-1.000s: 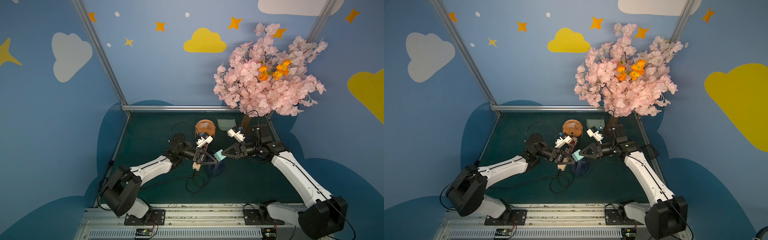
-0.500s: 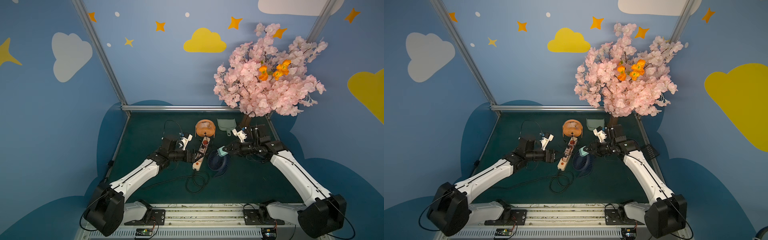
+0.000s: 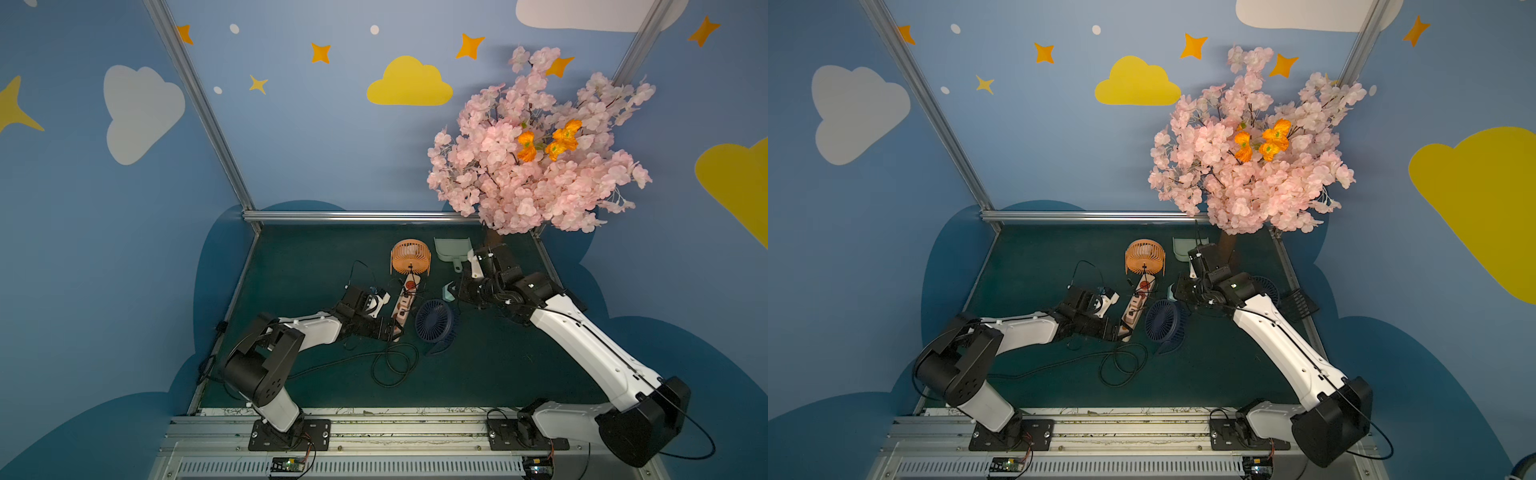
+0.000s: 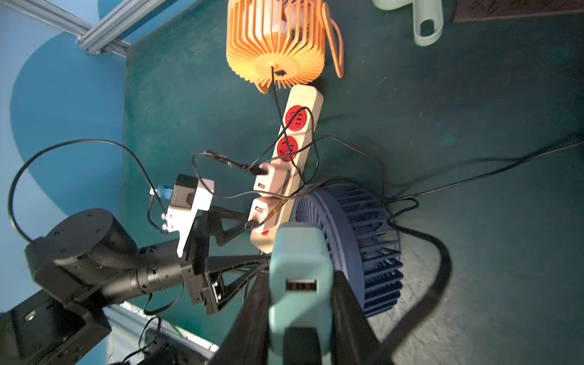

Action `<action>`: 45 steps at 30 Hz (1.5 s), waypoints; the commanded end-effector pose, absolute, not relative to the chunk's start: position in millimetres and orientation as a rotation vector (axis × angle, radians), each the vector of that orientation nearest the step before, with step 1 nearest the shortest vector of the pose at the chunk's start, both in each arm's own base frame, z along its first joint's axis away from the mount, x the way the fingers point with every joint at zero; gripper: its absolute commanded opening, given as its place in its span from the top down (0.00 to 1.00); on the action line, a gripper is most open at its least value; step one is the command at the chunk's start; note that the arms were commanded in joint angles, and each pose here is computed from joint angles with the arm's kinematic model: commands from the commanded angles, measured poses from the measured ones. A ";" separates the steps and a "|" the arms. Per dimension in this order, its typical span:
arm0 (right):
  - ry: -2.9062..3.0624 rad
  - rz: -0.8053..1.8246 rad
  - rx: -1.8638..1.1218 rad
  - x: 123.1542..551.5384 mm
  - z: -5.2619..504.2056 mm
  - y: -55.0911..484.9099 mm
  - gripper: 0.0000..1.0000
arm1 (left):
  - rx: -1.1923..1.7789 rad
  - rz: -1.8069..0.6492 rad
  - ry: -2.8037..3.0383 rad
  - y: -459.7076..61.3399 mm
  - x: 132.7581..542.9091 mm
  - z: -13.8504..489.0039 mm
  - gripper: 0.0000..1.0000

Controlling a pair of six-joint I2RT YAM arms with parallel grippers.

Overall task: Plug the desk fan into the power strip
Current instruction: Adjust the socket at the center of the board, then insert the plug into the socket.

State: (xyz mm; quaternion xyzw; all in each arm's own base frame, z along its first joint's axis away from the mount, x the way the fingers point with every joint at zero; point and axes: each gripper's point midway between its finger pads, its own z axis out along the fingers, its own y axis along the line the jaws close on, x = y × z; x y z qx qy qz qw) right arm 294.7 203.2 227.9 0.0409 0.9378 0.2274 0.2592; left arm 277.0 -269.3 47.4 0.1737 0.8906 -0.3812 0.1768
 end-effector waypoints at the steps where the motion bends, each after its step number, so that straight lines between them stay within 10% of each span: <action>1: 2.517 0.460 0.100 303.4 233.9 197.3 1.00 | 0.652 -1.211 2.445 -300.4 258.6 56.6 0.00; 13: 2.481 0.332 -0.224 342.0 234.4 273.7 1.00 | 0.745 -1.378 2.297 -367.2 218.9 63.8 0.01; 26: 2.555 0.152 -0.451 397.2 180.3 327.1 1.00 | 0.484 -1.187 2.316 -284.7 238.8 75.7 0.06; 45: 2.808 0.048 -0.233 398.5 105.1 286.1 1.00 | 0.517 -1.406 2.327 -332.4 234.0 32.8 0.57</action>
